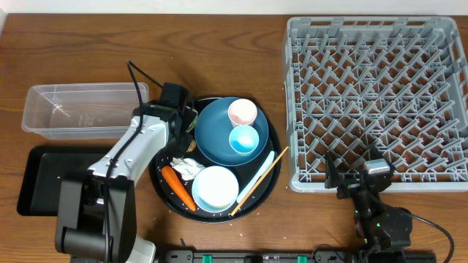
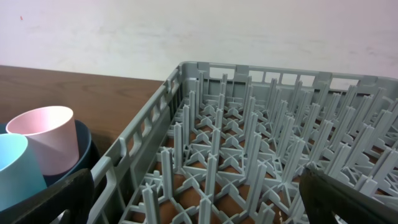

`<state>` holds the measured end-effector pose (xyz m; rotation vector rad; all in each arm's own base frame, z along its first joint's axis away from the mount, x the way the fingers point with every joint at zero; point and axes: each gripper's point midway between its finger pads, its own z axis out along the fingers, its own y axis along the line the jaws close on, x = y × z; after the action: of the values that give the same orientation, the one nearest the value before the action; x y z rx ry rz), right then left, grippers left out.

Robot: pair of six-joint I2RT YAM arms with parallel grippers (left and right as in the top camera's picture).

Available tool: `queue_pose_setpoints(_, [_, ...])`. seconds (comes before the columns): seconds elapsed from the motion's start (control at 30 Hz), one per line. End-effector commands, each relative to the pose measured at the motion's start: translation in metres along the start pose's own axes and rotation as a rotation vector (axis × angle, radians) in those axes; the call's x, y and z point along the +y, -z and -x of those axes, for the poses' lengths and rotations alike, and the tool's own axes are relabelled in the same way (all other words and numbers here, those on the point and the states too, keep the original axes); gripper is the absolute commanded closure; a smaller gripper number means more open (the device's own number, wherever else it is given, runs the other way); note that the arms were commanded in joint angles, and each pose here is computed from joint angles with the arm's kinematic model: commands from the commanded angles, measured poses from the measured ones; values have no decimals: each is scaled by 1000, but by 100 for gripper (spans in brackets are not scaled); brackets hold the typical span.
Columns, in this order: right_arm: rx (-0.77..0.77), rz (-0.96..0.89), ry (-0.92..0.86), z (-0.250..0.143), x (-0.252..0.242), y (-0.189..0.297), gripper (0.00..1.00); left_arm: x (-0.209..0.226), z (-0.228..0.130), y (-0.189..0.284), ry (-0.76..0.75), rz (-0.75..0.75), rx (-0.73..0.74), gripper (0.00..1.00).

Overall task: Sort waste into correct bins and load items into the dishwasher rack
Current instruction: 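Close the left gripper on the yellow snack wrapper and lift it, then carry the wrapper left and drop it into the clear plastic bin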

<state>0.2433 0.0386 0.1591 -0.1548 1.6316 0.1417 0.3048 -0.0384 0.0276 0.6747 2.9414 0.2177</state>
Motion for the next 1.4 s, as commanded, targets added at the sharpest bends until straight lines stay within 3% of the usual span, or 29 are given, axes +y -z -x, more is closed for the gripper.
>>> queue_pose_setpoints(0.0, [-1,11,8,0,2,0,1,-1,-11,-9,-11,6,25,60])
queue_pose_setpoints(0.2, [0,11,8,0,2,0,1,8,-11,-11,-8,60,23,63])
queue_pose_setpoints(0.33, [-1,11,8,0,2,0,1,14,-13,-10,-8,98,32,85])
queue_pose_setpoints(0.43, [-1,11,8,0,2,0,1,14,-12,-10,-8,99,30,94])
queue_pose_setpoints(0.7, [-1,11,8,0,2,0,1,19,-1,3,14,109,-12,94])
queue_pose_setpoints(0.97, [-1,11,8,0,2,0,1,29,26,50,117,123,-188,94])
queue_pose_setpoints(1.27, [0,11,7,0,2,0,1,46,41,117,328,144,-439,94])
queue_pose_setpoints(1.37, [-1,11,8,0,2,0,1,64,36,132,482,146,-499,94])
